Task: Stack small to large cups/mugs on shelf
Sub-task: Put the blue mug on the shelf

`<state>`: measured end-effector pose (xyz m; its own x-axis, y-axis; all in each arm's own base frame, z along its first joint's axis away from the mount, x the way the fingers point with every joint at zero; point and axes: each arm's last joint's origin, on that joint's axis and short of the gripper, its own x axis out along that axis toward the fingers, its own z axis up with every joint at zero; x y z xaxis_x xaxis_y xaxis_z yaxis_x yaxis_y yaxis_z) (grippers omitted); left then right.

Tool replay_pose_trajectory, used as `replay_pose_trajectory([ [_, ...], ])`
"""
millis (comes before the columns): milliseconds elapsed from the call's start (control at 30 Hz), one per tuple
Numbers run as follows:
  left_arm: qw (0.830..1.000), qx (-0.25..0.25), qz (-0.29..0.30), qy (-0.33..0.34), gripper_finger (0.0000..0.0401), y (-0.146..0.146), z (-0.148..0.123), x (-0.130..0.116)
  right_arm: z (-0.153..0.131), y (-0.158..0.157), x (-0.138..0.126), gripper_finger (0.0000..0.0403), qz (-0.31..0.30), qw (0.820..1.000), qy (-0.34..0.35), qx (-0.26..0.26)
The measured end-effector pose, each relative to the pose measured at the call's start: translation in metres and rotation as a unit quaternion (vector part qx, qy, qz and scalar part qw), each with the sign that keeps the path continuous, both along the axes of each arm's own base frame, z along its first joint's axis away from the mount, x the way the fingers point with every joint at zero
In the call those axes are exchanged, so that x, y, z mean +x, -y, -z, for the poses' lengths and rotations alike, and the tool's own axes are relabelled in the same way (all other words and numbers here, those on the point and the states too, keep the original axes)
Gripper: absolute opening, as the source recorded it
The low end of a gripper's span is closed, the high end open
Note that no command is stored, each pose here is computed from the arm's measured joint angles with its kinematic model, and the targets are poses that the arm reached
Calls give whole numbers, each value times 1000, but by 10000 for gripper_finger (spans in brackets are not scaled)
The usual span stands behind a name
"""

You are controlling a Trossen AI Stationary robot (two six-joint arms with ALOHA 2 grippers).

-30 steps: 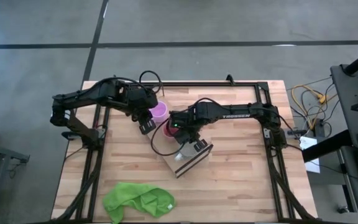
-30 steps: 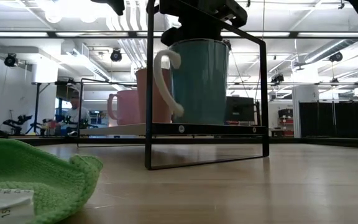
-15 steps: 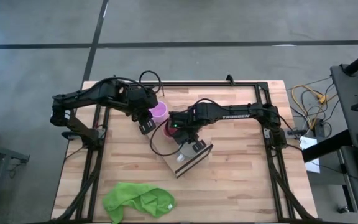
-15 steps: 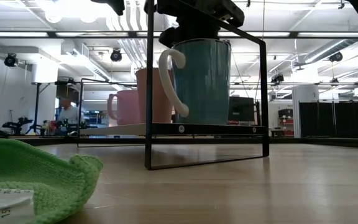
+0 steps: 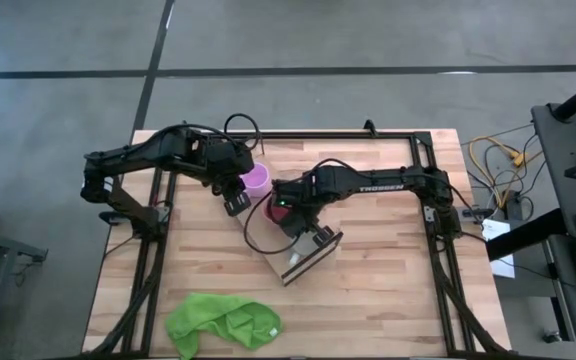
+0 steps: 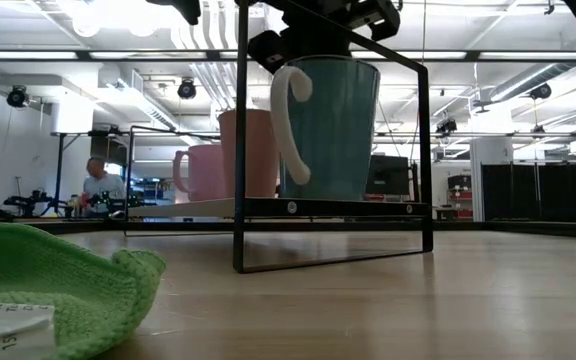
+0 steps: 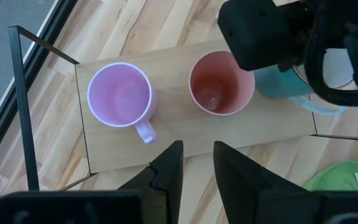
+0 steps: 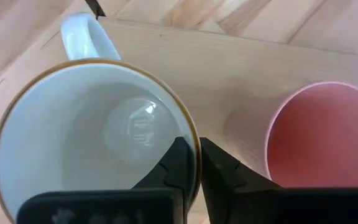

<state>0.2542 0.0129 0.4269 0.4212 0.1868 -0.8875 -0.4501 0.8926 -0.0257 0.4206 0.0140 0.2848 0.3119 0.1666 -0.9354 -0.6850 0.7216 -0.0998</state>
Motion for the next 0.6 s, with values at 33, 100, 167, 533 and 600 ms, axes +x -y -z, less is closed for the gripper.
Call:
replay_pose_trajectory([
  [33,1000,0,0,0,75,0,0,0,0,0,0,18,-6,1000,2,6],
  [100,1000,0,0,0,75,0,0,0,0,-1,1,18,-14,1000,8,10],
  [167,1000,0,0,0,75,0,0,0,-1,-1,3,17,-22,1000,16,7],
  [533,1000,0,0,0,75,0,0,0,-1,-1,5,32,-30,999,28,1],
  [600,1000,0,0,0,75,0,0,0,0,-1,5,41,-27,999,28,-1],
])
